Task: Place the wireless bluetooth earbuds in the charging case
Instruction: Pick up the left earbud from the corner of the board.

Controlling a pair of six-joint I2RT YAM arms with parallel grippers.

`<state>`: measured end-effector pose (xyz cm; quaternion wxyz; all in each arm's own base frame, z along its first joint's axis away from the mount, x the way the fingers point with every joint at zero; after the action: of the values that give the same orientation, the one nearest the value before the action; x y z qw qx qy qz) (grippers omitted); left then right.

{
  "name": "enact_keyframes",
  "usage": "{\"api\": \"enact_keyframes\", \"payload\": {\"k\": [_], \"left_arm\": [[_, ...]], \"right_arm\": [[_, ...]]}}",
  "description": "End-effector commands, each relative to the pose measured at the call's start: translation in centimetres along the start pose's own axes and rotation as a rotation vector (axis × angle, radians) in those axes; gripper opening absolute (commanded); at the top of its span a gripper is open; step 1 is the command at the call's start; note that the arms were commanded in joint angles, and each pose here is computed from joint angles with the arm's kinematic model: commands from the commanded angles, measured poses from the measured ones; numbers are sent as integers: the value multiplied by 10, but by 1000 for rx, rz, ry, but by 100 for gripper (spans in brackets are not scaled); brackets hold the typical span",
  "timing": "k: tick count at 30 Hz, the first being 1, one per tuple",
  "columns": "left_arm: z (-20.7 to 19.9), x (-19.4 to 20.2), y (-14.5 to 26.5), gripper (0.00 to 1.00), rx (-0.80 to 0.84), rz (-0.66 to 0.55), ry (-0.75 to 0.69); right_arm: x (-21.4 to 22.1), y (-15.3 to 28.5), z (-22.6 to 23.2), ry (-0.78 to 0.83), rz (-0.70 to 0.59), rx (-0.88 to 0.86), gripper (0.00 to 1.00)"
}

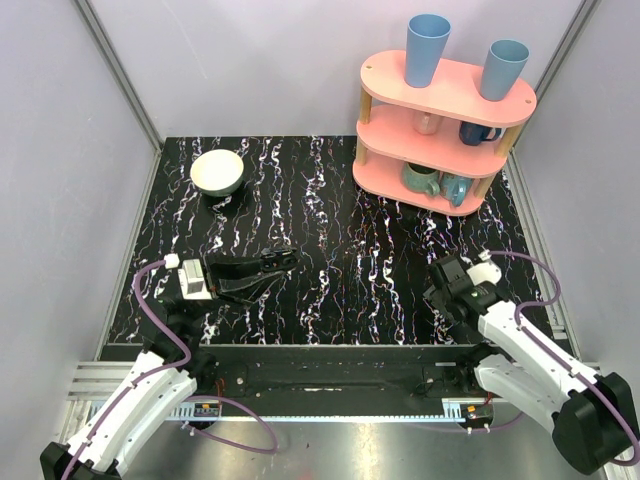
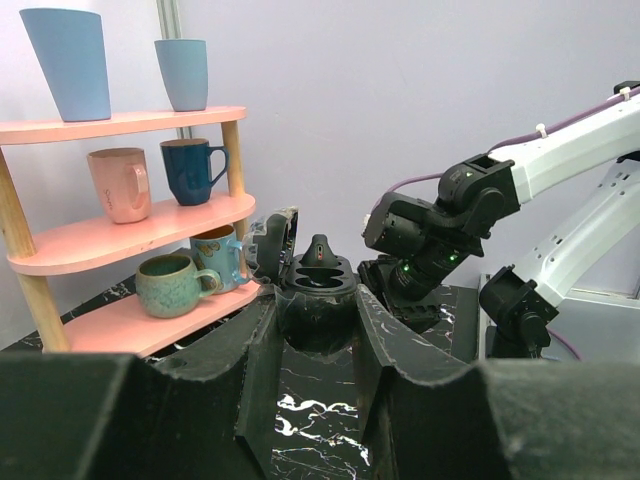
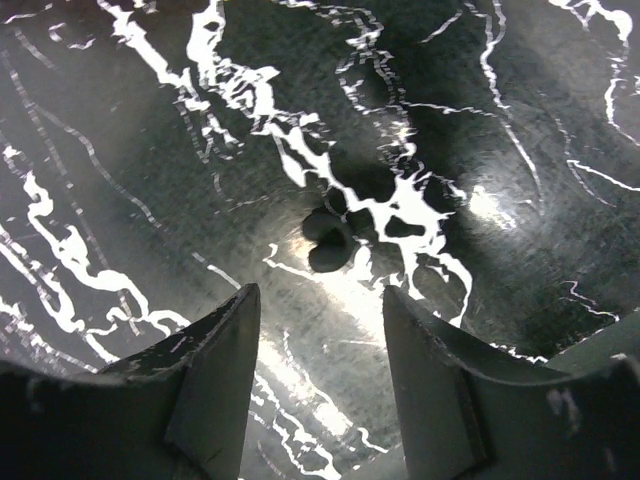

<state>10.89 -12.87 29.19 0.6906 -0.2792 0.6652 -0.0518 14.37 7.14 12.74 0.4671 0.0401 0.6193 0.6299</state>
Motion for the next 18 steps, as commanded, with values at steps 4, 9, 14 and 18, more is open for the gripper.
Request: {"api": "enact_keyframes", "payload": {"k": [4, 9, 14, 18], "left_arm": [[-4, -14, -4, 0, 34, -46, -37], [-5, -14, -4, 0, 36, -46, -36], [-4, -13, -4, 0, 37, -41, -29], [-4, -13, -4, 0, 36, -43, -30]], "right_arm": [[-8, -12, -2, -107, -137, 33, 55], [-9, -16, -2, -116, -139, 42, 45], [-8, -20, -3, -156, -120, 24, 42], [-3, -25, -8, -154, -114, 44, 42]]}}
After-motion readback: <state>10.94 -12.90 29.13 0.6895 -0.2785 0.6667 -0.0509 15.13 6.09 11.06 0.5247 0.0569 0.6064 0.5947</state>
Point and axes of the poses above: each gripper's point midway between its finger pads, its own y axis back along the fingers, its own z axis along the line the jaws close on, x = y × z, the point moved 9 cm from there along y, back along the fingers, and after that the axes turned 4 degrees about y, right-handed, at the moved point
